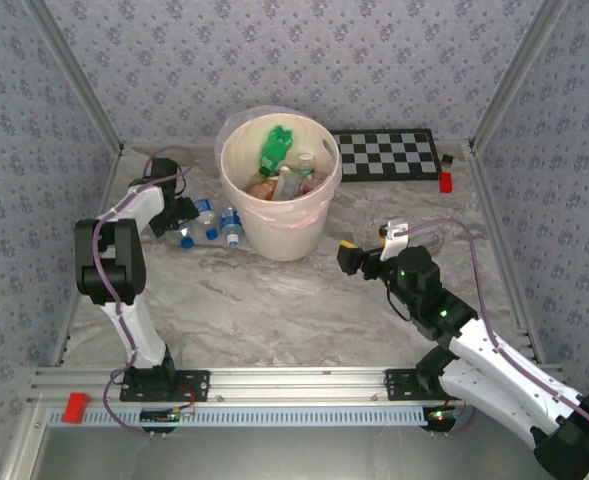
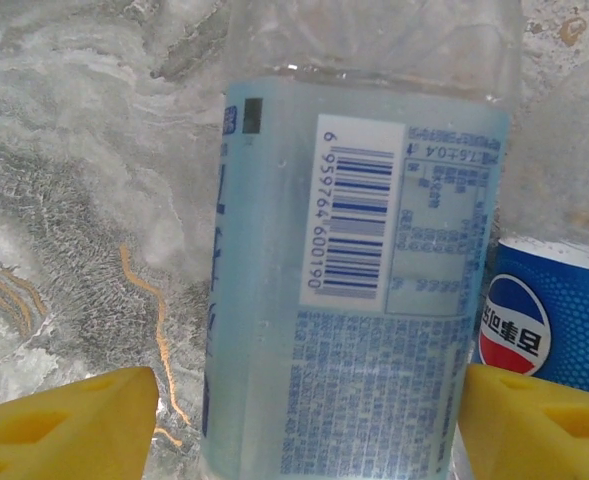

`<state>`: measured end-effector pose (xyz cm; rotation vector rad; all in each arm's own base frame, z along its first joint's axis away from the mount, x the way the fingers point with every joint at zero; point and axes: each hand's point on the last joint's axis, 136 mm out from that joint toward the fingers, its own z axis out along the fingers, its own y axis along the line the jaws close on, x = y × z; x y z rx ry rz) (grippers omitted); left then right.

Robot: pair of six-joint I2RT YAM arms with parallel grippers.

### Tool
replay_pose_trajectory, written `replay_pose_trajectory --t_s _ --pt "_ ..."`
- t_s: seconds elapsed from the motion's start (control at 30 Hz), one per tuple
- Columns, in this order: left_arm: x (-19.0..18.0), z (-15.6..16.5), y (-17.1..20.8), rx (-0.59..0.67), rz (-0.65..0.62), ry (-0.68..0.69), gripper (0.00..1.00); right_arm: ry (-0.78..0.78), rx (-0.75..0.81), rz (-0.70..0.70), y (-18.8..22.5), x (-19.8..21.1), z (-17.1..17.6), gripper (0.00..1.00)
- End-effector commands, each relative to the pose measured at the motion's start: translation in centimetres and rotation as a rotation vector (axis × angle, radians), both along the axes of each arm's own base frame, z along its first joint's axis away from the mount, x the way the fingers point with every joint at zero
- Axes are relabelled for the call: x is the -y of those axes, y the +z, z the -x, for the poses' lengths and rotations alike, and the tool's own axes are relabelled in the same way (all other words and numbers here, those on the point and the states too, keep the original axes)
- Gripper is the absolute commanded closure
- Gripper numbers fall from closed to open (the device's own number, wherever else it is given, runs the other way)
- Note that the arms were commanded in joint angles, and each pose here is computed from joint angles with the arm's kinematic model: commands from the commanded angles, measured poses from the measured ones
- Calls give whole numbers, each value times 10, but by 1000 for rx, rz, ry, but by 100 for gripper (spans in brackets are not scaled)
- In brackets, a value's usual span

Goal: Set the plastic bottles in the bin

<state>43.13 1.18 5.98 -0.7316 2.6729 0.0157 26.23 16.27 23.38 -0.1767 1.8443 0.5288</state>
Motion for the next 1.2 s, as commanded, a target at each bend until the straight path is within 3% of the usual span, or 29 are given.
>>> replay_pose_trajectory --t_s 0.0,0.23,0.47,0.87,1.17 --pt "-1 -7 -4 -11 13 -19 26 -9 10 -22 2 1 -1 0" --pt "-3 -6 -8 -18 20 -23 35 -6 7 -20 1 1 -2 0" --pt "0 0 16 42 40 -16 38 -6 2 -23 -1 1 -2 0" --pt "21 23 97 245 134 -22 38 -11 -6 -23 -7 1 -5 0" --pt "53 50 196 473 178 -92 38 -5 -4 -35 -10 0 -5 0"
